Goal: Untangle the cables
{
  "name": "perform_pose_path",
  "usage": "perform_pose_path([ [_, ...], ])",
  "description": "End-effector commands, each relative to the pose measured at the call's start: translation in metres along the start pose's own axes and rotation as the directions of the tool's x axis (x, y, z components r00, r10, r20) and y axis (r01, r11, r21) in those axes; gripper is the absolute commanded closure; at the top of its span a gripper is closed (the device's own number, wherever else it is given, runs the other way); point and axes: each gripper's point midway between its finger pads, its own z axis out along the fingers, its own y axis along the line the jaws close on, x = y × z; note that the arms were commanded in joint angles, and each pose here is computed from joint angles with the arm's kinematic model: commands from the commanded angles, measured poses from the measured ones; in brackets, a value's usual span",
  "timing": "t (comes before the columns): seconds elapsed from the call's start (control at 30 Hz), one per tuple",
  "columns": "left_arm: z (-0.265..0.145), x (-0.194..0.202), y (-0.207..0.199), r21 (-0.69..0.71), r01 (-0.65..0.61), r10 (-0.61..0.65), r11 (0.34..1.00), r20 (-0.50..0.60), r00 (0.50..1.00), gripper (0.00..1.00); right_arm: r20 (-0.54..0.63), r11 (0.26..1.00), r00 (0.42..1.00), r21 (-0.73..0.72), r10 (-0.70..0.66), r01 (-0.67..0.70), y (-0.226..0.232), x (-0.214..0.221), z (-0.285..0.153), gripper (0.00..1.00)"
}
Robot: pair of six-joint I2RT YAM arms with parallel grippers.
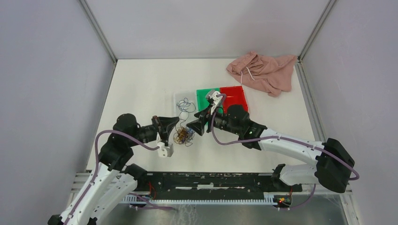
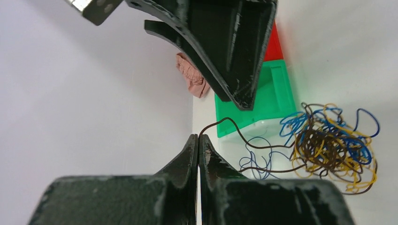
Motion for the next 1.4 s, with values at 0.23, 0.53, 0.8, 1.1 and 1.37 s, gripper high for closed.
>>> perform_pose_path([
  [0.23, -0.004, -0.029, 0.031, -0.024, 0.274, -0.272, 0.961, 0.074, 0.960, 0.97, 0.122, 0.994, 0.992, -0.098, -0.037, 0.049, 0.025, -0.034, 0.019, 0.31],
  [0.53, -0.006, -0.040, 0.043, -0.021, 0.311, -0.307, 0.950, 0.108, 0.946, 0.97, 0.103, 0.998, 0.994, -0.037, -0.041, 0.045, 0.019, -0.027, 0.026, 0.32],
  [0.8, -0.011, -0.061, 0.071, -0.029, 0.330, -0.320, 0.944, 0.166, 0.933, 0.97, 0.101, 0.995, 0.992, 0.074, -0.076, 0.069, -0.003, -0.030, 0.048, 0.34],
  [1.1, -0.012, -0.082, 0.109, -0.025, 0.366, -0.351, 0.930, 0.226, 0.909, 0.97, 0.097, 0.996, 0.994, 0.077, -0.055, 0.048, -0.001, -0.017, 0.073, 0.36],
  [1.37, -0.012, -0.091, 0.147, -0.094, 0.367, -0.330, 0.925, 0.276, 0.903, 0.97, 0.036, 0.998, 0.999, 0.067, 0.001, -0.003, 0.000, 0.021, 0.080, 0.40],
])
